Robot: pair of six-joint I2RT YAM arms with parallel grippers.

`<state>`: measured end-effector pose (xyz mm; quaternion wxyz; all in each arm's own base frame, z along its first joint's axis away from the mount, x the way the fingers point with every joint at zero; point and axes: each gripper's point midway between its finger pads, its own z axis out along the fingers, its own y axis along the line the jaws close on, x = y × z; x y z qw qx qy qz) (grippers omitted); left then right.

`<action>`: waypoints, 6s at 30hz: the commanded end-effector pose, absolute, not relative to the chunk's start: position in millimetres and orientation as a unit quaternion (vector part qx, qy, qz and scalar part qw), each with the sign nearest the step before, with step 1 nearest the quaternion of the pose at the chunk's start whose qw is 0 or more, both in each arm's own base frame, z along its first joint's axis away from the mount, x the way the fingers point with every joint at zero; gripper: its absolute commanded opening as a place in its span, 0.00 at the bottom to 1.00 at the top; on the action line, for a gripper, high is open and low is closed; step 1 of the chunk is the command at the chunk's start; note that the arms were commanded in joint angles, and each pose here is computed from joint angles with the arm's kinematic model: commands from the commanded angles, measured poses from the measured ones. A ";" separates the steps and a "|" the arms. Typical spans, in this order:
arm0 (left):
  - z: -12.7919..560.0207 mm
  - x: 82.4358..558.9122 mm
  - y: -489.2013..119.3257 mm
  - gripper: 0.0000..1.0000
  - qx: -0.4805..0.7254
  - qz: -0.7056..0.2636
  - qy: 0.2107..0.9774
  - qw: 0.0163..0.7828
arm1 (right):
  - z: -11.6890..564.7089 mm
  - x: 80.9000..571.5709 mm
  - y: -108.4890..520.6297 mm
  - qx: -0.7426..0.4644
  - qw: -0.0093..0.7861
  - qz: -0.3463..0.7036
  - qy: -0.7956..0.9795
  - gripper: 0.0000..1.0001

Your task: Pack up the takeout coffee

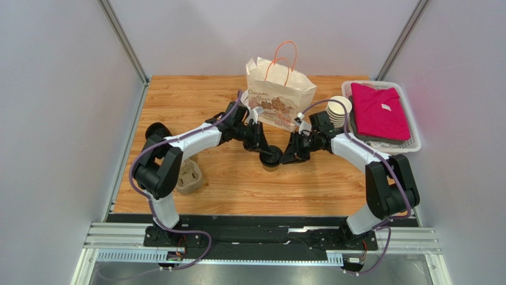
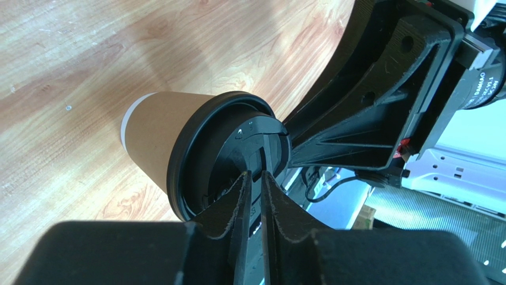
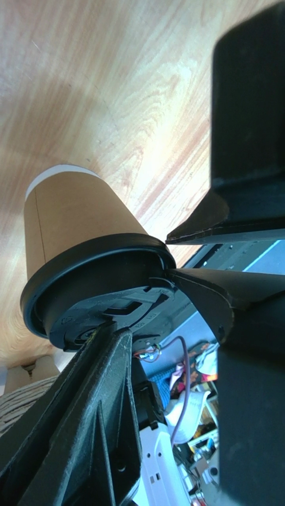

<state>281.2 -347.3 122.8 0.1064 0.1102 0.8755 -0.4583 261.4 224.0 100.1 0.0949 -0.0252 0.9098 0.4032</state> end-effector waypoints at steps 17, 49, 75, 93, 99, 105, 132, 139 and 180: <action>60.8 283.5 -315.0 0.07 0.083 -0.360 0.926 0.074 | 30.4 265.8 190.2 -0.026 0.070 0.283 0.956 0.10; 225.3 316.9 -334.6 0.56 0.124 -0.499 0.829 0.221 | 143.7 283.9 204.4 -0.256 0.266 0.303 0.879 0.77; 270.9 331.9 -111.4 0.69 -0.050 -0.400 0.837 0.370 | 116.6 315.4 311.1 -0.456 0.305 0.278 0.789 0.74; 272.4 315.7 -57.5 0.69 -0.096 -0.365 0.836 0.399 | 100.4 336.8 387.0 -0.466 0.297 0.319 0.770 0.73; 269.8 319.1 -49.8 0.69 -0.104 -0.361 0.836 0.399 | 101.6 346.6 407.4 -0.462 0.312 0.326 0.764 0.74; 269.3 320.0 -41.4 0.69 -0.112 -0.358 0.836 0.401 | 91.3 353.6 429.6 -0.460 0.317 0.334 0.760 0.73; 231.0 266.2 21.4 0.66 -0.194 -0.255 0.881 0.350 | 181.4 357.2 445.3 -0.434 0.391 0.340 0.737 0.86; 195.4 236.6 36.2 0.62 -0.255 -0.188 0.899 0.303 | 237.1 336.8 407.3 -0.423 0.406 0.332 0.739 0.90; 142.8 260.3 19.3 0.48 -0.242 -0.168 0.925 0.241 | 371.3 418.5 224.6 -0.328 0.559 0.139 0.749 0.96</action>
